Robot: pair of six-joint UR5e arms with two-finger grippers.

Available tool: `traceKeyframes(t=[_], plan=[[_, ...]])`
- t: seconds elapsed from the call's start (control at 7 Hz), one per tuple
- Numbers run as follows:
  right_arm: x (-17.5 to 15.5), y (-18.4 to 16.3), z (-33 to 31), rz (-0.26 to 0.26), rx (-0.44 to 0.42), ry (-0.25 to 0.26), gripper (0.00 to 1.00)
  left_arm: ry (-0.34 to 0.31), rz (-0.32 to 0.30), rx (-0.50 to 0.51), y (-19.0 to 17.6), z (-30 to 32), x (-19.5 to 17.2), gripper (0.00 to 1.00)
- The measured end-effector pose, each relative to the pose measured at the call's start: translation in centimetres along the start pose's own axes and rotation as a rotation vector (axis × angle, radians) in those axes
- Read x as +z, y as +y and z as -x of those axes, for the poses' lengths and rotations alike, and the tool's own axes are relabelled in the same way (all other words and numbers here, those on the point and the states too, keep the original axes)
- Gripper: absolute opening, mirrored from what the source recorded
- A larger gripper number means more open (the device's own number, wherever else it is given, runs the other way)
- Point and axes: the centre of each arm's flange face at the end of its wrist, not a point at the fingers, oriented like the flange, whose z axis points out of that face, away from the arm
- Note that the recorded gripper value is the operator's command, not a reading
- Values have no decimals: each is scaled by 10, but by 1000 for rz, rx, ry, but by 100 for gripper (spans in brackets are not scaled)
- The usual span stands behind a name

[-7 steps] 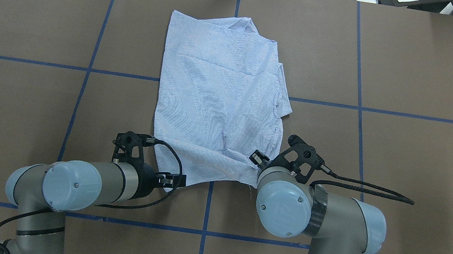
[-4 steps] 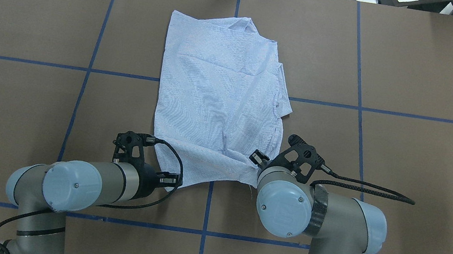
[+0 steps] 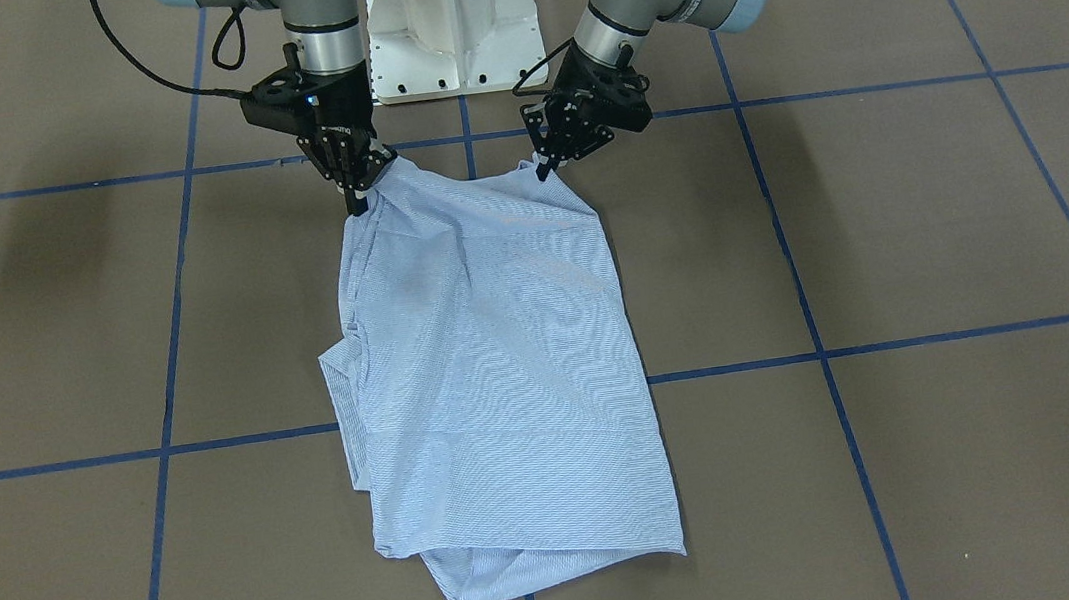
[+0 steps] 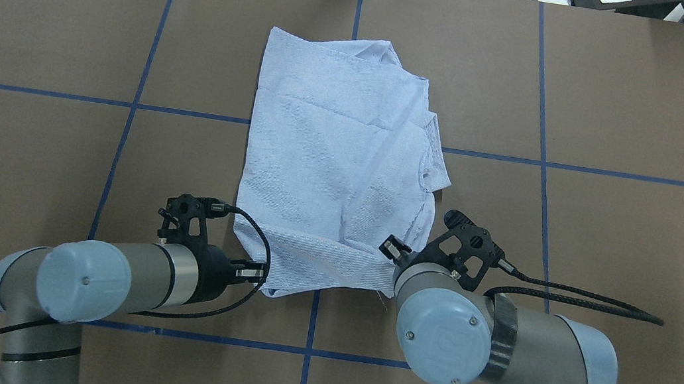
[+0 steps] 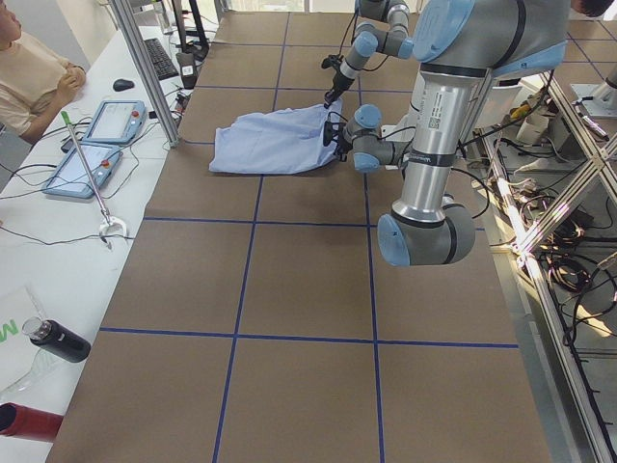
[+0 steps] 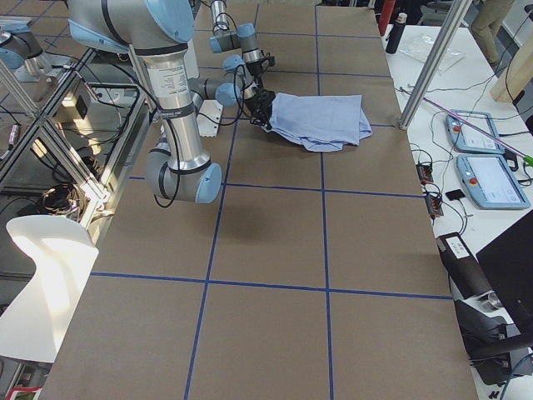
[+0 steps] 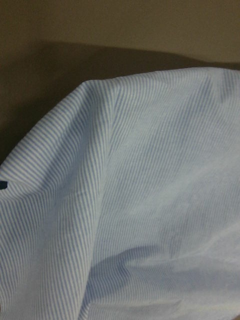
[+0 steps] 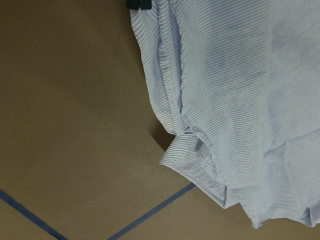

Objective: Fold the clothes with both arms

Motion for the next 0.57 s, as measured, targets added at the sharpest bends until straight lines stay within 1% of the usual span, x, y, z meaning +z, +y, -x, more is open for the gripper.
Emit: traceKeyframes(t=[0.14,0.29,0.43,0.57], plan=[[-26,6,-8,23,0,-5,0,42,16,1,6,-6,-38,0],[-55,8,-17,44,-3,-7,0,74,46,1,13,-16,-76,0],[-83,5,-24,60,-5,-5,0,98,79,-5,18,-31,-109,0],[-101,-5,-26,63,2,-9,0,108,119,-11,20,-46,-136,0]])
